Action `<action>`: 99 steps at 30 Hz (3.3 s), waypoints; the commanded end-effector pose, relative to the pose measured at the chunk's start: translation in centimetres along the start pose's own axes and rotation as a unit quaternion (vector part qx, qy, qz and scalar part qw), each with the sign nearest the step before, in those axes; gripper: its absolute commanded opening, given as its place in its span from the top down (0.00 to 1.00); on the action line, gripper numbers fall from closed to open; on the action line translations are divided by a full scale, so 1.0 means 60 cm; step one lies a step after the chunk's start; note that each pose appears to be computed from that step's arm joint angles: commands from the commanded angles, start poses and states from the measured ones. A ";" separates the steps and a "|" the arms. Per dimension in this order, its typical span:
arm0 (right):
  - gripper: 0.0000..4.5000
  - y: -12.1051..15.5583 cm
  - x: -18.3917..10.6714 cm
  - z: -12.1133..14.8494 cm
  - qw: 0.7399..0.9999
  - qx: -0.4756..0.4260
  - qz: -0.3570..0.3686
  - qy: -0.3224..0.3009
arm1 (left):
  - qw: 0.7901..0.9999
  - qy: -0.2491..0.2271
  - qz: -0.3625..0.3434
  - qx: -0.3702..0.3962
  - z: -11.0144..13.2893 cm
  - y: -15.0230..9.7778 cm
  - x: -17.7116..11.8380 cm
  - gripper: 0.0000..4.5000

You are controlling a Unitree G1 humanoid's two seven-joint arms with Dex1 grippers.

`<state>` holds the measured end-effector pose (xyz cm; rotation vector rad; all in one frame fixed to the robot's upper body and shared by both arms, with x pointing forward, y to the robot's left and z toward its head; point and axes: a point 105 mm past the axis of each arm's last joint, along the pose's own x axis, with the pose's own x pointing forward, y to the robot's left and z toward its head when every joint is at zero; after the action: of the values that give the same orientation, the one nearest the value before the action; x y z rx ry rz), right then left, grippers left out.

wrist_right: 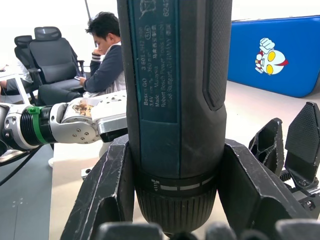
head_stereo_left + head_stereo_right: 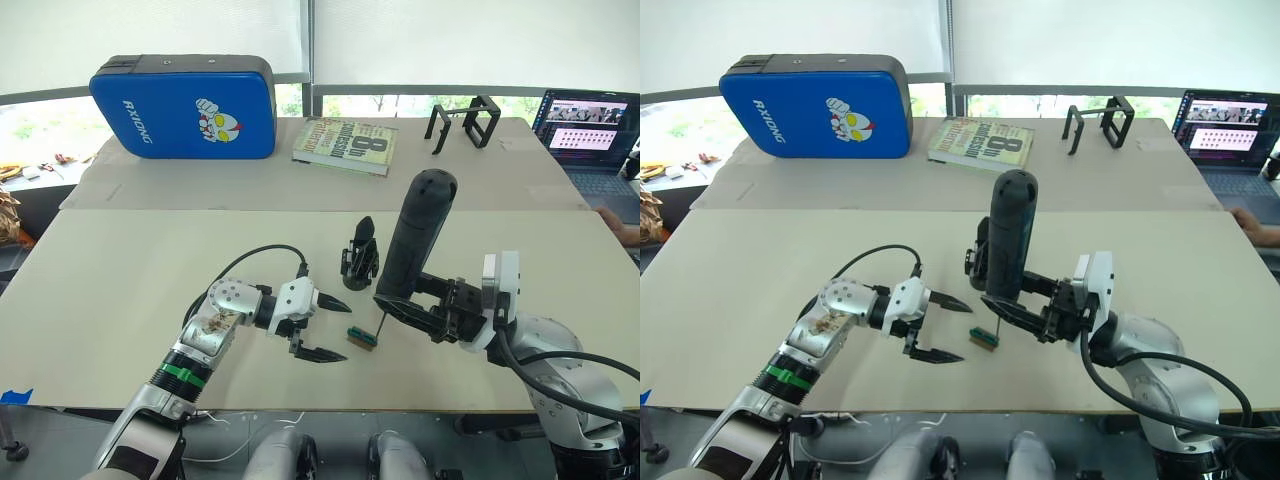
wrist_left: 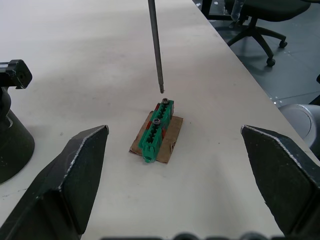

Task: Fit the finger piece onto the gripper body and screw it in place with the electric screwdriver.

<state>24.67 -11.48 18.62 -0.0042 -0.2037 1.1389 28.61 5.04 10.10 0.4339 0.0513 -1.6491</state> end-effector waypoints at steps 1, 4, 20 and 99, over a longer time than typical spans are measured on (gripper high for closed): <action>0.57 0.011 0.006 0.022 0.999 -0.021 0.018 -0.028 | 1.000 -0.005 0.003 0.014 0.012 0.008 -0.001 0.00; 0.57 0.012 0.004 0.021 0.999 -0.021 0.018 -0.027 | 1.000 -0.003 0.003 0.013 0.010 0.008 0.000 0.00; 0.57 0.010 -0.001 0.022 0.999 -0.027 0.019 -0.027 | 1.000 -0.005 -0.004 0.008 0.010 0.008 0.005 0.00; 0.57 0.005 0.019 0.028 0.999 -0.029 0.016 -0.028 | 1.000 -0.003 -0.010 0.008 0.011 0.005 0.010 0.00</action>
<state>25.15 -10.91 18.82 -0.0019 -0.2102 1.1432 28.61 4.52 9.80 0.4208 0.0769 -1.6694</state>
